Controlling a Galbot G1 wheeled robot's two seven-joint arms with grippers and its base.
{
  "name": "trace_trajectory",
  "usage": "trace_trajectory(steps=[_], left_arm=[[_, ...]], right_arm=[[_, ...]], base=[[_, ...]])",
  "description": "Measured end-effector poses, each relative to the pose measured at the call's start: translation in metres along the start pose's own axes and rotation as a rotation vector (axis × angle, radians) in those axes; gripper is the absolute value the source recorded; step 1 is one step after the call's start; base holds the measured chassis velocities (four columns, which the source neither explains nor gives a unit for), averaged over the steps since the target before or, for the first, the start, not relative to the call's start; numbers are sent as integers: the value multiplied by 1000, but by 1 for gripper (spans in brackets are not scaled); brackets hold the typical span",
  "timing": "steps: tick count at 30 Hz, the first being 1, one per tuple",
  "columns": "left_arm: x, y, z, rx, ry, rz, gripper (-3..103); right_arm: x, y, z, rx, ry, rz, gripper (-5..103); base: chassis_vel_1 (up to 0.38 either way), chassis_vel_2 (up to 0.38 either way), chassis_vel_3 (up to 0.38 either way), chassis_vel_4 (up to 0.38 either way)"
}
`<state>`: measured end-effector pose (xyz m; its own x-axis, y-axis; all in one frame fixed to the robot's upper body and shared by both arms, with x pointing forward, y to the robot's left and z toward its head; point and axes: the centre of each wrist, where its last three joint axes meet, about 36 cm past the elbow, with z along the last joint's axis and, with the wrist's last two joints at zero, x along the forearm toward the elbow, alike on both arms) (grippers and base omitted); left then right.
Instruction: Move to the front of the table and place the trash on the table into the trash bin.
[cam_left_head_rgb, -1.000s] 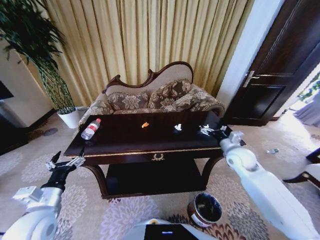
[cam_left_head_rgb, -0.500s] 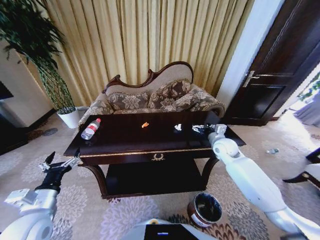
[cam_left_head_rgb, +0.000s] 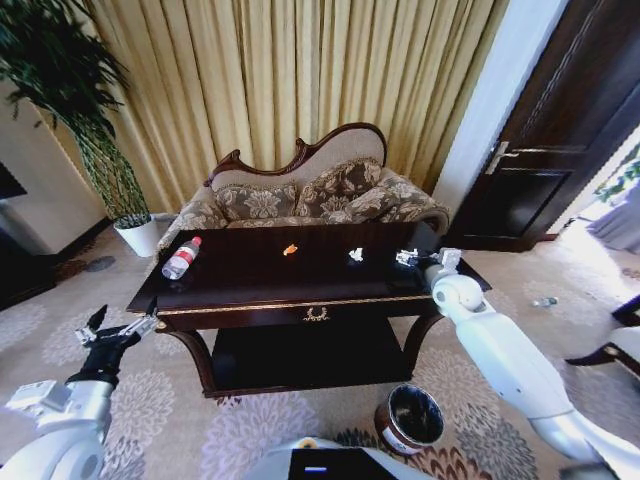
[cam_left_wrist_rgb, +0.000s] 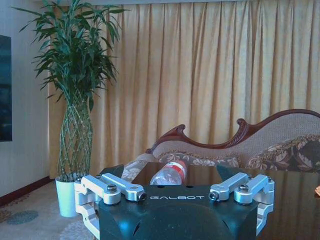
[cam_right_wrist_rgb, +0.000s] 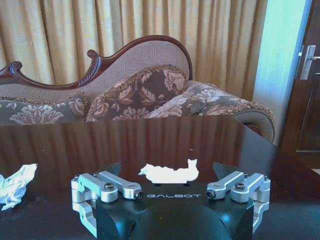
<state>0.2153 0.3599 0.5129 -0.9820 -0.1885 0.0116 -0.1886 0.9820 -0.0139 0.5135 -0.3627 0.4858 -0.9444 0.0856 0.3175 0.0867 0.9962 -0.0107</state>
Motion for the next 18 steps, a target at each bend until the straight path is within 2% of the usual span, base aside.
trace_trajectory(steps=[2, 4, 6, 15, 18], left_arm=[[1, 0, 0, 1, 0, -1, 100], [1, -1, 0, 1, -1, -2, 100], [0, -2, 1, 1, -4, -2, 100], [0, -4, -3, 0, -17, 3, 100], [0, -4, -3, -1, -18, 3, 100]], right_arm=[[0, -1, 2, 1, 3, 3, 95], [0, -1, 3, 1, 5, 7, 95], [-1, -1, 5, -2, 8, 13, 89], [-6, -2, 9, -11, 9, 26, 86], [-6, -3, 10, -8, 6, 30, 82]], base=[[0, 0, 0, 0], [0, 0, 0, 0], [0, 0, 0, 0], [0, 0, 0, 0], [0, 0, 0, 0]])
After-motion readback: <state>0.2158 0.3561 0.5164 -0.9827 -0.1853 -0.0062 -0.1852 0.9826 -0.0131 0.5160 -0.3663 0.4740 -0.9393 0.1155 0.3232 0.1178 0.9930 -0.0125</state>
